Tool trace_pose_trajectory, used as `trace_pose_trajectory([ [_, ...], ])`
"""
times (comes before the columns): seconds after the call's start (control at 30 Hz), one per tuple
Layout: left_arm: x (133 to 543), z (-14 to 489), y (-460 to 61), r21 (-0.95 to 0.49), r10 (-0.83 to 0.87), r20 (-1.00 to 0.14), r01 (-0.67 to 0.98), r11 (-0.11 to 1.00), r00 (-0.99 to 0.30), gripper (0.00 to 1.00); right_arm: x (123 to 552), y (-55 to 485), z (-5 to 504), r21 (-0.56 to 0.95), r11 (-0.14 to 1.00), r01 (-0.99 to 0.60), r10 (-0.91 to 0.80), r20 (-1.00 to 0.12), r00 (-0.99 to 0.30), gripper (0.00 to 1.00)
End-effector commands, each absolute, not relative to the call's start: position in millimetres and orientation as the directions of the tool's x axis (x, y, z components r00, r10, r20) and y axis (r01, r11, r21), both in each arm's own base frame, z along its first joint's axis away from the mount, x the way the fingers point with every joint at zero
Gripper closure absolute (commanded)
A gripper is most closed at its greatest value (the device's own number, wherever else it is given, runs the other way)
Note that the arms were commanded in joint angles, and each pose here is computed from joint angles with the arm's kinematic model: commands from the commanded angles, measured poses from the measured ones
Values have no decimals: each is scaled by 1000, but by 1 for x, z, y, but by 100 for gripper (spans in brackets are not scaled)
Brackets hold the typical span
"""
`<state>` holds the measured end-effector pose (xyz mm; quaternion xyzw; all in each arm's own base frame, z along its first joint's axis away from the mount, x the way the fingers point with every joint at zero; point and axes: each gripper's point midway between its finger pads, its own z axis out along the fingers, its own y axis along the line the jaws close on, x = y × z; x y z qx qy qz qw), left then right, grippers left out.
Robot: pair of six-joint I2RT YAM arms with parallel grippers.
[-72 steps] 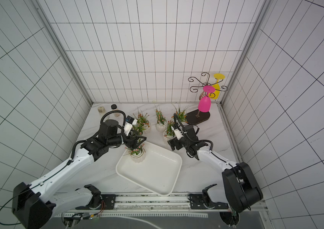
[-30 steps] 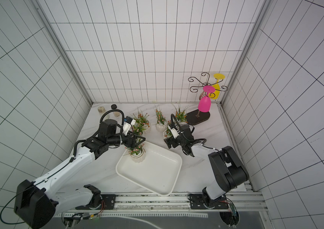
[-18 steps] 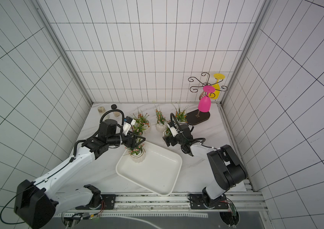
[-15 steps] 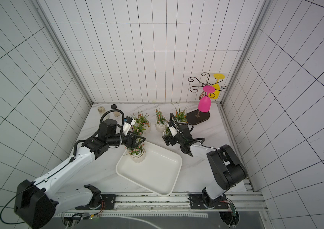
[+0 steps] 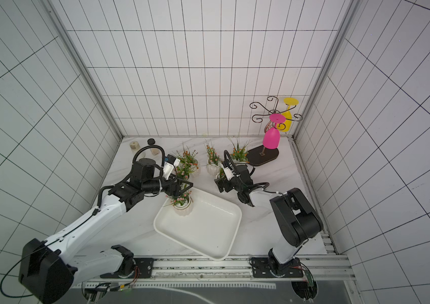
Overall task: Put the potted gypsophila into the storage box
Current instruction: Pick up the baby's breath potted plant from the center of the board.
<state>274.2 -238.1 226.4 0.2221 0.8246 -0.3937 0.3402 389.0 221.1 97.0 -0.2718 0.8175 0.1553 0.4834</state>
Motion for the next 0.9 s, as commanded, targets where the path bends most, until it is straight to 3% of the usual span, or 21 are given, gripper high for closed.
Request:
trace_pose_trajectory([
  [0.0,274,226,-239,-495,99,-744,645,582,-661,17,410,236,132,-34,799,-601,-260,-920,-294,6],
  [0.43,275,226,-238,-494,97,-744,642,586,-661,18,407,239,135,-25,789,-614,-251,-925,-285,14],
  [0.6,275,227,-237,-493,95,-746,642,588,-659,17,406,239,132,-25,787,-616,-263,-917,-298,4],
  [0.87,276,227,-237,-493,93,-746,641,588,-659,18,408,237,128,-33,792,-610,-276,-910,-308,3],
])
